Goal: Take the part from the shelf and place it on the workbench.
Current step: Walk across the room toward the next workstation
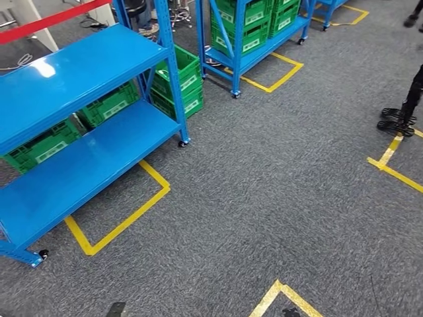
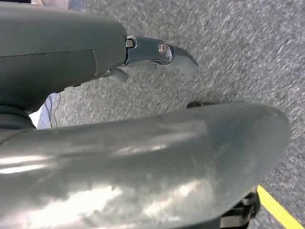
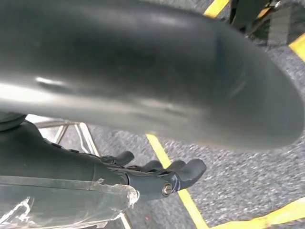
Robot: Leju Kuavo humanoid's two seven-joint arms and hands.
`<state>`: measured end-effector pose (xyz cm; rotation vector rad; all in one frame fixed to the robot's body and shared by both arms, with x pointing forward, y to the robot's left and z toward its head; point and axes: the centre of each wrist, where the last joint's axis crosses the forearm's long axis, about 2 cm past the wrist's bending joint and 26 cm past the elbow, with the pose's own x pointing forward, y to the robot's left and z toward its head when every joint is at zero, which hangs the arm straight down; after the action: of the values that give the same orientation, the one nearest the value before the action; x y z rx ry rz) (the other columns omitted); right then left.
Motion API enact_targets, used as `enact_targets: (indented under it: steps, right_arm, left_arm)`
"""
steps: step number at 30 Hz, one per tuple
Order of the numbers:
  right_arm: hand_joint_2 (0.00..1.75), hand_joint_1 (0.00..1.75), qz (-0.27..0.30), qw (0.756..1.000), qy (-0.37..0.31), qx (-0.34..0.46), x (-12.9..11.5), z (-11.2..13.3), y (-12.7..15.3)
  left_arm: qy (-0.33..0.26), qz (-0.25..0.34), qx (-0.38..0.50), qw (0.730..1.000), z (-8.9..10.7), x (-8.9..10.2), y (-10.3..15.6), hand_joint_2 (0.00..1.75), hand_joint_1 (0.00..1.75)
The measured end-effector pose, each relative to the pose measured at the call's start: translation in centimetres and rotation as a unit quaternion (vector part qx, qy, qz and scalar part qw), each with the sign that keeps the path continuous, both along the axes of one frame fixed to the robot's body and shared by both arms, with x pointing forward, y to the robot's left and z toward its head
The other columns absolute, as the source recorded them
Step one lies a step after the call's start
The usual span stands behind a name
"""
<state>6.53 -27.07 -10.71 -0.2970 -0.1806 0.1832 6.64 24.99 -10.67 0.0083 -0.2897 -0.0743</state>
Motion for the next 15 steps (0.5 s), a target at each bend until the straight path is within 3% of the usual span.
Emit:
enact_targets:
  steps: [15]
  right_arm:
    - [0.0,0.0,0.001,1.0,-0.002,0.0,0.09,0.02,0.04]
  left_arm:
    - [-0.003,-0.004,0.001,1.0,0.04,0.23,-0.05,0.0,0.0]
